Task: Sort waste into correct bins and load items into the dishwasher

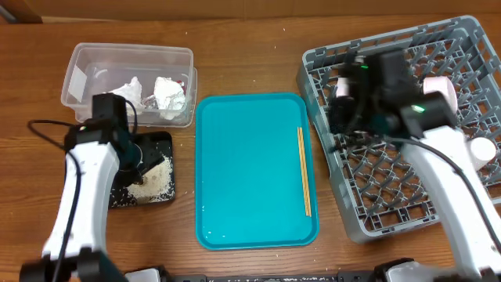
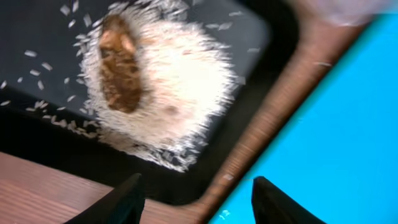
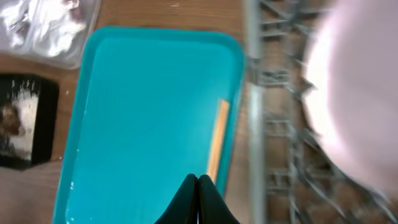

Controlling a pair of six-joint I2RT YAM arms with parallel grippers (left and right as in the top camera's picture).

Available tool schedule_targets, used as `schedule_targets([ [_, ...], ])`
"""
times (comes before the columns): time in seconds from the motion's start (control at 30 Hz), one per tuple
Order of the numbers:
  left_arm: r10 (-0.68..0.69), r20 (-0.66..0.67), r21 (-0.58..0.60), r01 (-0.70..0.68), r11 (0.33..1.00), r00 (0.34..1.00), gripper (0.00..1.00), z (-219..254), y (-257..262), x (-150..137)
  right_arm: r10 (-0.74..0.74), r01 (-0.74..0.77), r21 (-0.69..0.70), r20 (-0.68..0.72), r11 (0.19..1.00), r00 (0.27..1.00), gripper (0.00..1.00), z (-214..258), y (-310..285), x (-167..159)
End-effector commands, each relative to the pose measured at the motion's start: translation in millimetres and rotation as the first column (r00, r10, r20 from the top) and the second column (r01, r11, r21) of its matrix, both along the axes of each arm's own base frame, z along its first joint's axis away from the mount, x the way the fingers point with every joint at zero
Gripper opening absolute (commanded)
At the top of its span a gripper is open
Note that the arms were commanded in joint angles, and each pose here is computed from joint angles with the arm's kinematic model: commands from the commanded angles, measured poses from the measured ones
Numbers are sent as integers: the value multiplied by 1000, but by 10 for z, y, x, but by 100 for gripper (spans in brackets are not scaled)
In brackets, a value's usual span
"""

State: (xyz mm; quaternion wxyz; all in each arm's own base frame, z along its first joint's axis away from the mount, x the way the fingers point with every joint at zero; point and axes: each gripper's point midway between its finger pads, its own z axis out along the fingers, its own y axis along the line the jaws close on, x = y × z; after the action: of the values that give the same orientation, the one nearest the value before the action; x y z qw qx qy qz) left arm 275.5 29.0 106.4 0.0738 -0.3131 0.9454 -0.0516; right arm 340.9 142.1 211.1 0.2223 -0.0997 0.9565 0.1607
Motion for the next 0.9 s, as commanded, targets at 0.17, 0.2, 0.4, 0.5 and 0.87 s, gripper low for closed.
schedule_targets([
  [0.17, -103, 83, -73, 109, 991, 991, 62, 418, -212, -224, 93, -96, -32, -85, 995, 992, 4, -803, 336, 435],
  [0.2, -106, 72, -76, 111, 991, 992, 62, 414, -217, -254, 84, -89, -47, -94, 995, 992, 4, -900, 321, 479],
  [0.4, -123, 47, -88, 127, 988, 991, 62, 398, -246, -323, -146, 130, -242, -49, 962, 988, 4, -1244, -75, 802],
  [0.5, -150, 60, -108, 155, 982, 987, 62, 408, -319, -307, -237, 234, -303, 26, 924, 971, 4, -1198, -272, 929],
  [0.87, -222, 78, -95, 229, 969, 972, 63, 416, -487, -265, -275, 266, -260, 0, 928, 961, 4, -1140, -366, 909],
])
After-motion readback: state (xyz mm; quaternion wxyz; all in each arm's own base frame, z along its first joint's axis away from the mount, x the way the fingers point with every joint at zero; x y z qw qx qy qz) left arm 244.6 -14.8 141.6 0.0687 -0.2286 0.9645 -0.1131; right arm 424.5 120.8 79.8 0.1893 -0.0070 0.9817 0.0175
